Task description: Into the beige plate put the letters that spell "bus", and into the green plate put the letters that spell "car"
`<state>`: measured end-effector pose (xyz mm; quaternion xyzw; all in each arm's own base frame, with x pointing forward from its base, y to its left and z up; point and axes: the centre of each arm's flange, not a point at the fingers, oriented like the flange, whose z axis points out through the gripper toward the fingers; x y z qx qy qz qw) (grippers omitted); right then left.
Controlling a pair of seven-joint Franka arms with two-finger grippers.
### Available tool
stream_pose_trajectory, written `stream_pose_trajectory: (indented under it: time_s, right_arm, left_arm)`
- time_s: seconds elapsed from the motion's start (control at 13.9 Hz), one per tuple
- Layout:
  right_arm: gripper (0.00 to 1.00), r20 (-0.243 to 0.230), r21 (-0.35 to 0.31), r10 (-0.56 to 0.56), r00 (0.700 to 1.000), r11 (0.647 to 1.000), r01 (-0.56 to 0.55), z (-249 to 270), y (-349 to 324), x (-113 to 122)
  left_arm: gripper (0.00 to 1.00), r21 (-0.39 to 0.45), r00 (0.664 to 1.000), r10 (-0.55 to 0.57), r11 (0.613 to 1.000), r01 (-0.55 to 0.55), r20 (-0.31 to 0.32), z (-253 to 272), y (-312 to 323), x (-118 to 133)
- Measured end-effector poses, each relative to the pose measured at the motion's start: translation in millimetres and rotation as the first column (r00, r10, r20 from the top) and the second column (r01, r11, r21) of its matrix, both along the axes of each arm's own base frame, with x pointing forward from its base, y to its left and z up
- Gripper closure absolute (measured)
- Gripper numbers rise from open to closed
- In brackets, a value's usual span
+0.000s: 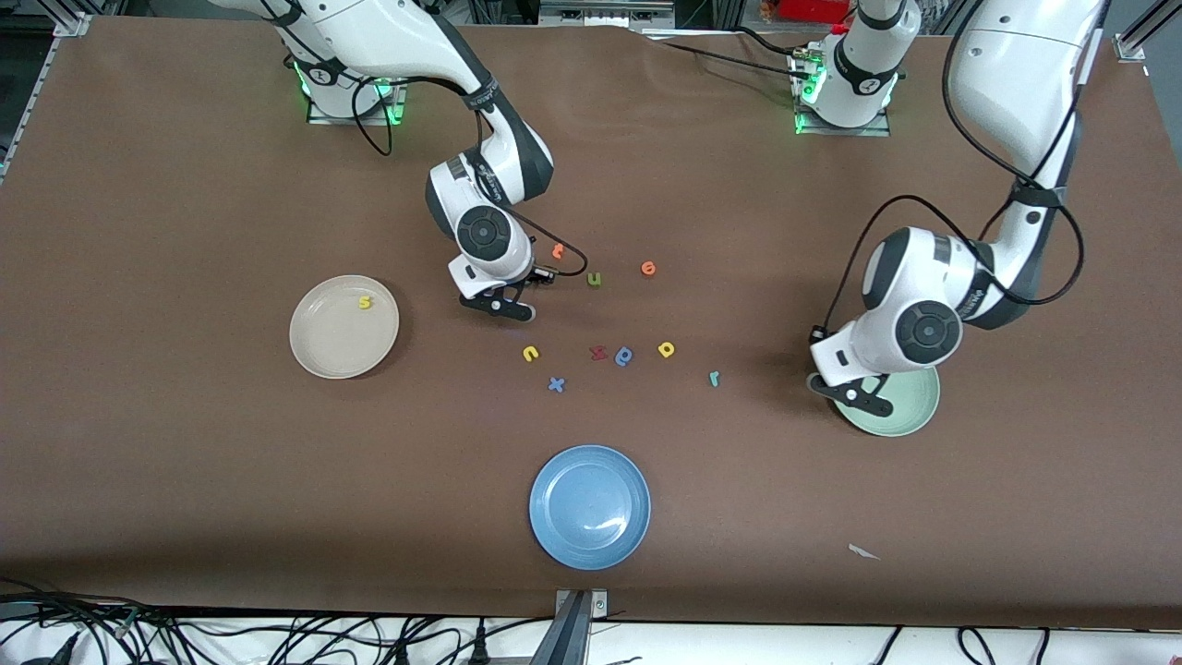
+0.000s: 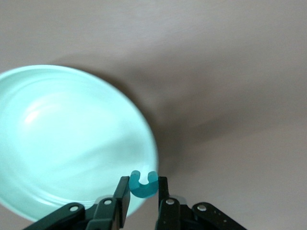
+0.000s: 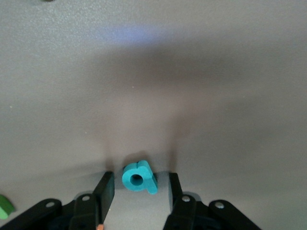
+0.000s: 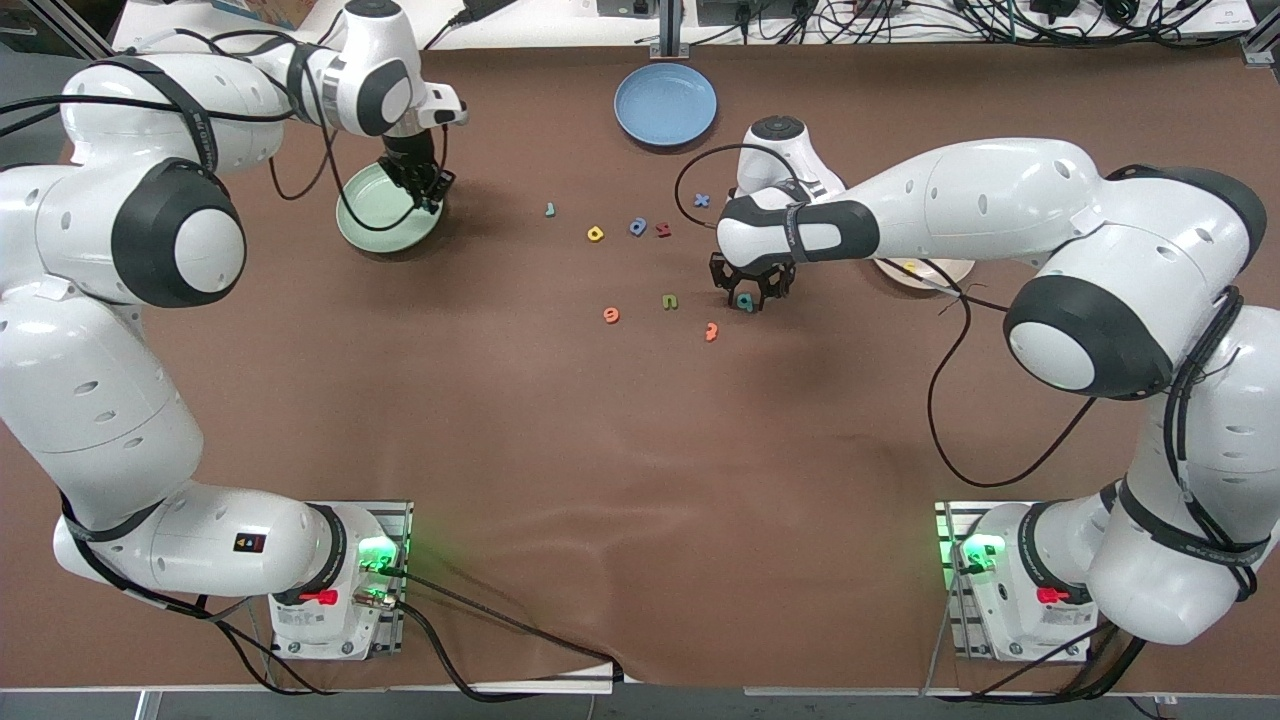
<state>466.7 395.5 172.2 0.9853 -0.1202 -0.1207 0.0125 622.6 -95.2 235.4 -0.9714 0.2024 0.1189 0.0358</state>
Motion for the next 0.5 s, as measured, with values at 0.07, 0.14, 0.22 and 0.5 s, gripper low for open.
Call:
stream_pose_trajectory:
  time_s: [0.07, 0.14, 0.22, 0.5]
  right_arm:
    - [0.52, 0.001, 0.000, 0.000, 1.000, 1.000, 0.000, -1, 0, 0]
    - [0.57, 0.003, 0.002, 0.000, 1.000, 1.000, 0.000, -1, 1, 0]
    - [0.58, 0.003, 0.003, 0.000, 1.000, 1.000, 0.000, 0, 1, 0]
    - [0.73, 0.002, 0.004, -0.001, 1.000, 1.000, 0.001, 2, 2, 1]
  left_arm:
    - [0.72, 0.010, 1.000, -0.015, 1.000, 0.015, 0.005, 2, 12, 3]
    - [0.72, 0.015, 1.000, -0.019, 1.000, 0.019, 0.011, 4, 22, 7]
    - [0.72, 0.020, 1.000, -0.022, 1.000, 0.022, 0.016, 6, 30, 10]
    - [0.72, 0.090, 0.995, -0.099, 0.991, 0.098, 0.010, -2, 49, 15]
